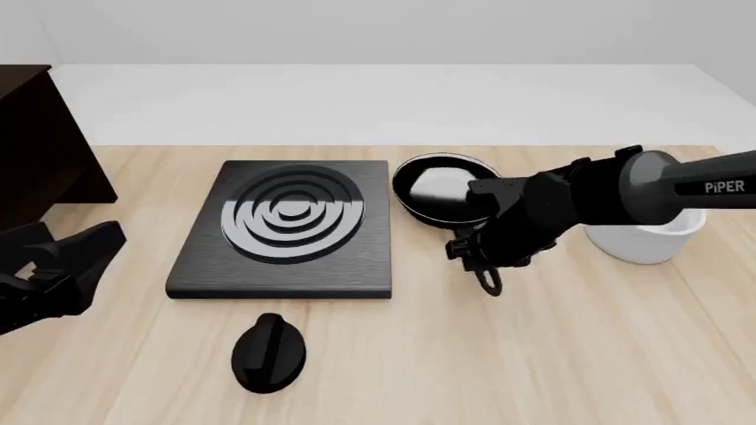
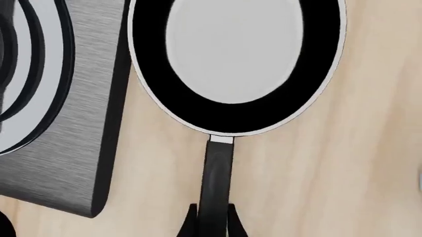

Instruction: Put the frying pan on the cabinet shelf.

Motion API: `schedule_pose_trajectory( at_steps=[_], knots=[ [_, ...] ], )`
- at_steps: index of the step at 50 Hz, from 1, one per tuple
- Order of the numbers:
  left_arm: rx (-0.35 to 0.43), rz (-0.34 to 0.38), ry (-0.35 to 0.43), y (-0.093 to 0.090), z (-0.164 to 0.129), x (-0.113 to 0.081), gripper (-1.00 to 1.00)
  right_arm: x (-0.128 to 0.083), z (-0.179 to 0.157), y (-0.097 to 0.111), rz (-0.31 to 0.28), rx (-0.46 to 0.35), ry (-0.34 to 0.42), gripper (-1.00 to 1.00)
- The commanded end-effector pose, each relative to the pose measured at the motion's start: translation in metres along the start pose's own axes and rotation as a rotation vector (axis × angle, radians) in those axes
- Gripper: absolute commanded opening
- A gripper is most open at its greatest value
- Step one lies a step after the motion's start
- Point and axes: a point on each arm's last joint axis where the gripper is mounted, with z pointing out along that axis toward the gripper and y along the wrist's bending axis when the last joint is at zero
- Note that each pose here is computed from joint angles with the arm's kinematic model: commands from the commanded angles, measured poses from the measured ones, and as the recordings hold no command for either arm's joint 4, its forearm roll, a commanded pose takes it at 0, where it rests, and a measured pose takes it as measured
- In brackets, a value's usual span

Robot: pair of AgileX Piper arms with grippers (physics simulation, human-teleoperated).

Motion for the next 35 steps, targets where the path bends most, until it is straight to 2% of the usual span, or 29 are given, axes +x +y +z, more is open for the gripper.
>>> schedule_pose_trajectory(
  at_steps=[1, 5, 7, 9, 13, 16, 18, 31, 35],
  knots=[
    [0.0, 0.001, 0.001, 0.0, 0.001, -0.001, 1.0, -0.005, -0.016, -0.001, -0.005, -0.001, -0.033, -1.0],
    [0.002, 0.002, 0.0, 0.0, -0.001, -0.002, 1.0, -0.009, -0.031, -0.003, -0.006, -0.001, -0.057, -1.0],
    [0.003, 0.002, 0.001, 0.0, 0.001, 0.002, 1.0, -0.016, -0.044, -0.017, 0.027, 0.013, -0.097, -1.0],
    [0.006, 0.004, 0.003, -0.001, 0.0, 0.001, 1.0, -0.017, -0.049, -0.013, 0.0, 0.009, -0.101, -1.0],
    [0.01, 0.003, 0.004, -0.001, 0.001, 0.002, 1.0, -0.02, -0.066, -0.017, -0.008, 0.01, -0.141, -1.0],
    [0.013, -0.001, 0.001, -0.001, 0.0, 0.0, 1.0, -0.021, -0.076, -0.014, -0.003, 0.003, -0.161, -1.0],
    [0.017, 0.002, 0.002, -0.001, 0.0, 0.002, 1.0, -0.025, -0.091, -0.019, 0.019, 0.005, -0.208, -1.0],
    [0.037, 0.012, 0.001, -0.003, -0.003, 0.001, 1.0, -0.034, -0.132, -0.025, -0.021, 0.017, -0.302, -1.0],
    [0.048, -0.005, 0.007, -0.004, -0.002, 0.003, 1.0, -0.039, -0.147, -0.025, -0.037, 0.017, -0.336, -1.0]
  ],
)
